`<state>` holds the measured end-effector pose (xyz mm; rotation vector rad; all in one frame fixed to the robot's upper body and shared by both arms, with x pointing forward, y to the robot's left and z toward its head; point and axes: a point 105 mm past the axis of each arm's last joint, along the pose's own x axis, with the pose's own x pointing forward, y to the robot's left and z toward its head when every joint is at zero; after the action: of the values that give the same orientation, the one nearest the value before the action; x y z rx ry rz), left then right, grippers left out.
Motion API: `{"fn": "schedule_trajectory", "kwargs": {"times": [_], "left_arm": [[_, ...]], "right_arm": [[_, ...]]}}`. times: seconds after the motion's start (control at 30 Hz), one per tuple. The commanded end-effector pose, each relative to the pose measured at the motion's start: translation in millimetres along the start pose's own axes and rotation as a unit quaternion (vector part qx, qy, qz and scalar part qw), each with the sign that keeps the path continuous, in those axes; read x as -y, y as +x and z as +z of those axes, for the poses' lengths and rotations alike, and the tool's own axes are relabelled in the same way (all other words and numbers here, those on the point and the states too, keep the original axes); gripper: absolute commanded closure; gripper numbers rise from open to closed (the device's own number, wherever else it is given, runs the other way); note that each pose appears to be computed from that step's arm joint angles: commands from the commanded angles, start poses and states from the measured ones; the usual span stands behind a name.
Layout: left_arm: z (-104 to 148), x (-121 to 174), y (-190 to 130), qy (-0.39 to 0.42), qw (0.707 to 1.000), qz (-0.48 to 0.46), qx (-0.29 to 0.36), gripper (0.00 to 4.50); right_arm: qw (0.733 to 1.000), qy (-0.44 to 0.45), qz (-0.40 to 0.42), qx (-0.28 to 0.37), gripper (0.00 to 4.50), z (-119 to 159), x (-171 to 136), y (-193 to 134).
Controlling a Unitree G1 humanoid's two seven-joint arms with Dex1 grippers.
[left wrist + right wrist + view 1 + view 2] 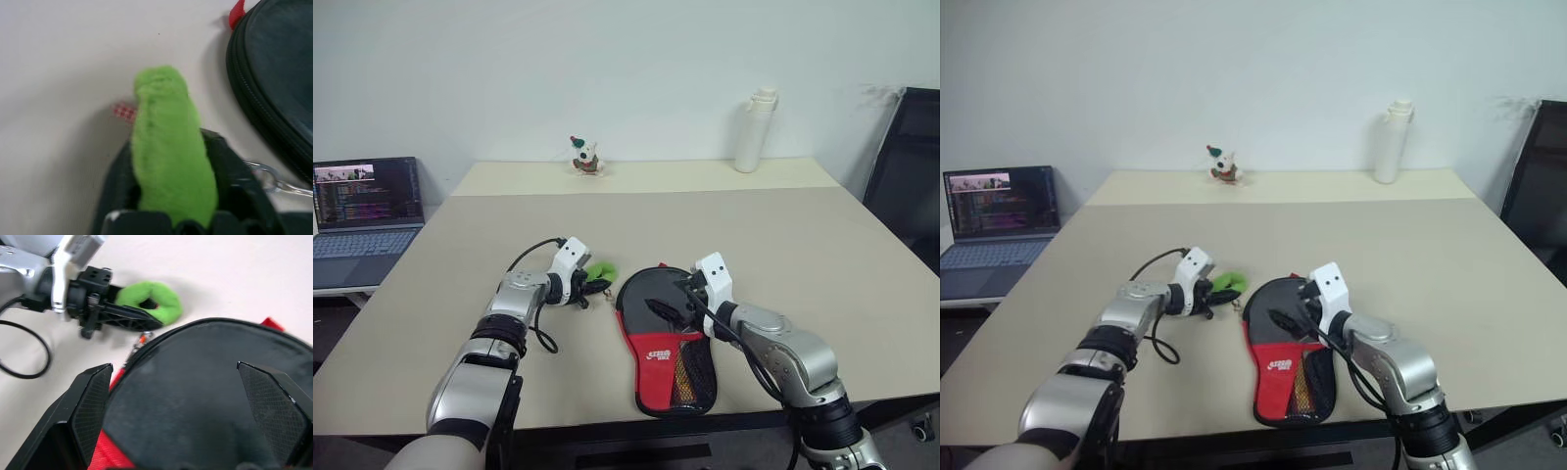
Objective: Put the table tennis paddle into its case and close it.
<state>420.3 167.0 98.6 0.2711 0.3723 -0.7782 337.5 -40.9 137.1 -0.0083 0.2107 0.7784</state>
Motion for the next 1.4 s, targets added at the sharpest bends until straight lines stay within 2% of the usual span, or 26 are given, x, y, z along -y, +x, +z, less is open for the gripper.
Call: {"fn": "schedule_trajectory", "kwargs": {"times": [0.03,0.07,0.2,0.43,0.53,0.73,0.83,1.07,1.3,1.4], "left_arm": [[-22.9,6.4,0.8,-0.021,0.999,-0.008,-0.032,4.31],[-22.8,7.6,1.6,-0.021,0.999,-0.010,-0.031,4.46],[-18.7,11.5,5.4,-0.021,0.999,-0.014,-0.026,4.46],[-12.6,17.2,11.6,-0.010,0.999,-0.025,-0.027,4.46],[-9.3,11.6,15.1,0.065,0.996,-0.015,-0.062,4.46],[31.3,-3.5,26.8,0.178,0.980,0.044,-0.071,4.46],[45.3,1.4,36.0,0.232,0.968,0.048,-0.081,4.46],[78.0,10.0,54.3,0.286,0.951,0.095,-0.067,4.46],[93.7,28.8,70.7,0.355,0.928,0.100,-0.053,4.46],[102.1,36.9,76.6,0.400,0.910,0.104,-0.046,4.46]], "right_arm": [[0.999,-0.036,0.006,0.022,0.00,10.4,-5.2,9.7],[0.999,-0.039,0.010,0.018,0.00,7.0,-7.1,12.9],[0.999,-0.050,0.016,-0.012,0.00,-16.4,-11.9,23.6],[0.994,-0.060,-0.036,-0.079,0.00,-57.8,8.7,22.7],[0.992,-0.059,-0.051,-0.102,0.00,-74.0,18.7,10.8],[0.990,-0.051,-0.051,-0.120,0.00,-88.4,16.5,0.3],[0.990,-0.047,-0.050,-0.122,0.00,-91.2,12.1,-0.9],[0.988,-0.037,-0.053,-0.142,0.00,-106.1,4.3,-8.7],[0.986,-0.024,-0.048,-0.157,0.00,-119.1,-9.8,-15.9],[0.986,-0.019,-0.046,-0.161,0.00,-122.6,-16.9,-19.0]]}}
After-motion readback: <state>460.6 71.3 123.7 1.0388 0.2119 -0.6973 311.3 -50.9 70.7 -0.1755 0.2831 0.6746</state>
